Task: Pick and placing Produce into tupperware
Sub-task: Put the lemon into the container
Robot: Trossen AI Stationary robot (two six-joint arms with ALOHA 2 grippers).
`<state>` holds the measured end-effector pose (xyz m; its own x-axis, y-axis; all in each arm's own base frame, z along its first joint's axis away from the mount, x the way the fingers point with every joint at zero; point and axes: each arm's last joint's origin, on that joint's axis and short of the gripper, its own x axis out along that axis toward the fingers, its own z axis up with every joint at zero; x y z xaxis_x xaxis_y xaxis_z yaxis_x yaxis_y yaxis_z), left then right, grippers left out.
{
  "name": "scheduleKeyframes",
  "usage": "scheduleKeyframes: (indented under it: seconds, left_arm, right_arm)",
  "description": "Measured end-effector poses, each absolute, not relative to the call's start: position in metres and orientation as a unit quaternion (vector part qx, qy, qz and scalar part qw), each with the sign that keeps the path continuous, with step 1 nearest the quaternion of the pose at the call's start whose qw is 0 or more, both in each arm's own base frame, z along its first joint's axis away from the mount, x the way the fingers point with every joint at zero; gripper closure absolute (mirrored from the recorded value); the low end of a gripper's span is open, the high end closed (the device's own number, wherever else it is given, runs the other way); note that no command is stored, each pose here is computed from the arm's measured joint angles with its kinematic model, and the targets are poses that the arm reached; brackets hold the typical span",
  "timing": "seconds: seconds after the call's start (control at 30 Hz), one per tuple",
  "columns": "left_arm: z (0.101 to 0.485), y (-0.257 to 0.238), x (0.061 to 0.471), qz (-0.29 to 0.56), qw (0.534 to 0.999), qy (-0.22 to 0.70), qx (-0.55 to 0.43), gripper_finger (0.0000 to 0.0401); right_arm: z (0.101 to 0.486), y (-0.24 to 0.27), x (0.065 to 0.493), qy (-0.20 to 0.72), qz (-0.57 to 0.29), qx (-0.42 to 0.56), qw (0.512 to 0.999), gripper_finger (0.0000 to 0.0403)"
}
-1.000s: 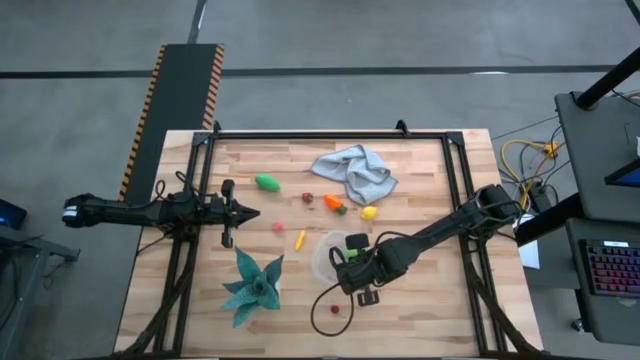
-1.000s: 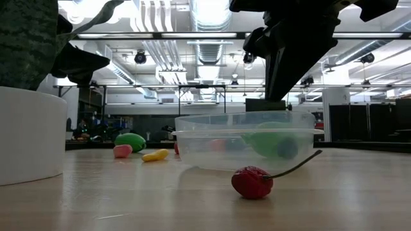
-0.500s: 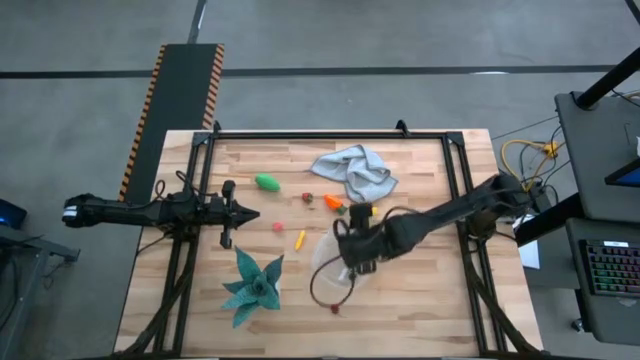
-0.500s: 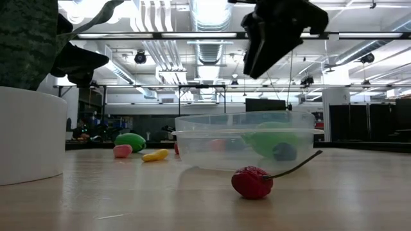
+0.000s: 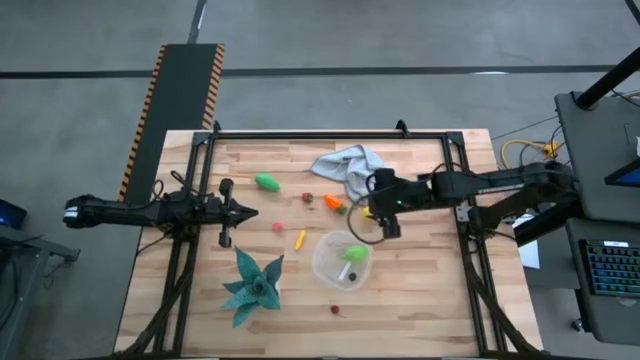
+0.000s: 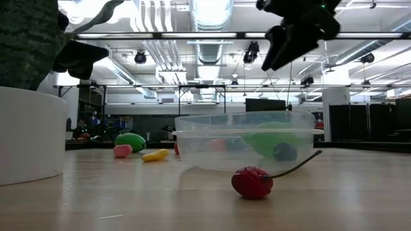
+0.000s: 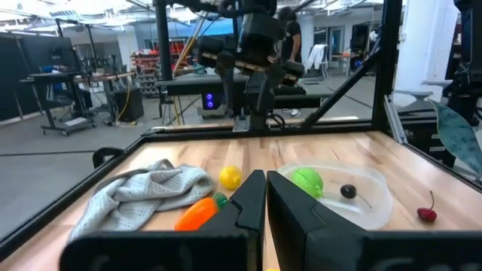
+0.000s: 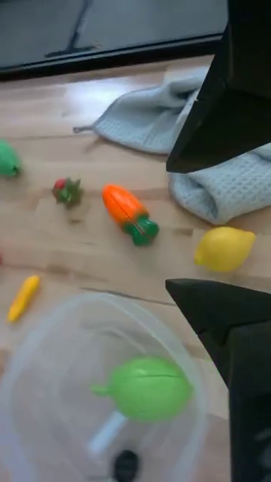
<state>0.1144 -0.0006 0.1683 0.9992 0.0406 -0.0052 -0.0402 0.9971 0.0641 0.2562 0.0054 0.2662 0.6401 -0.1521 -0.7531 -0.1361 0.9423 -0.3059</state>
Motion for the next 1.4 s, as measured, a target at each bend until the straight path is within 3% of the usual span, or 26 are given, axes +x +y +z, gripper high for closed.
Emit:
scheduleKeyframes:
  seconds: [0.23, 0.5, 0.97, 1.4]
  left_arm:
    - [0.172, -0.001, 0.115, 0.023, 0.999, -0.008, 0.033, 0.0401]
    - [0.171, 0.000, 0.114, 0.038, 0.999, -0.008, 0.033, 0.0401]
    - [0.171, 0.001, 0.115, 0.046, 0.998, -0.005, 0.030, 0.0401]
    - [0.170, 0.001, 0.115, 0.046, 0.999, -0.003, 0.029, 0.0401]
  right_arm:
    - [0.245, -0.008, 0.254, 0.466, -0.006, -0.175, 0.868, 0.0168]
    - [0.217, -0.029, 0.270, 0.545, 0.049, -0.186, 0.816, 0.0176]
    - [0.203, -0.034, 0.289, 0.576, 0.092, -0.201, 0.787, 0.0128]
    - [0.166, -0.039, 0.302, 0.614, 0.107, -0.193, 0.758, 0.0124]
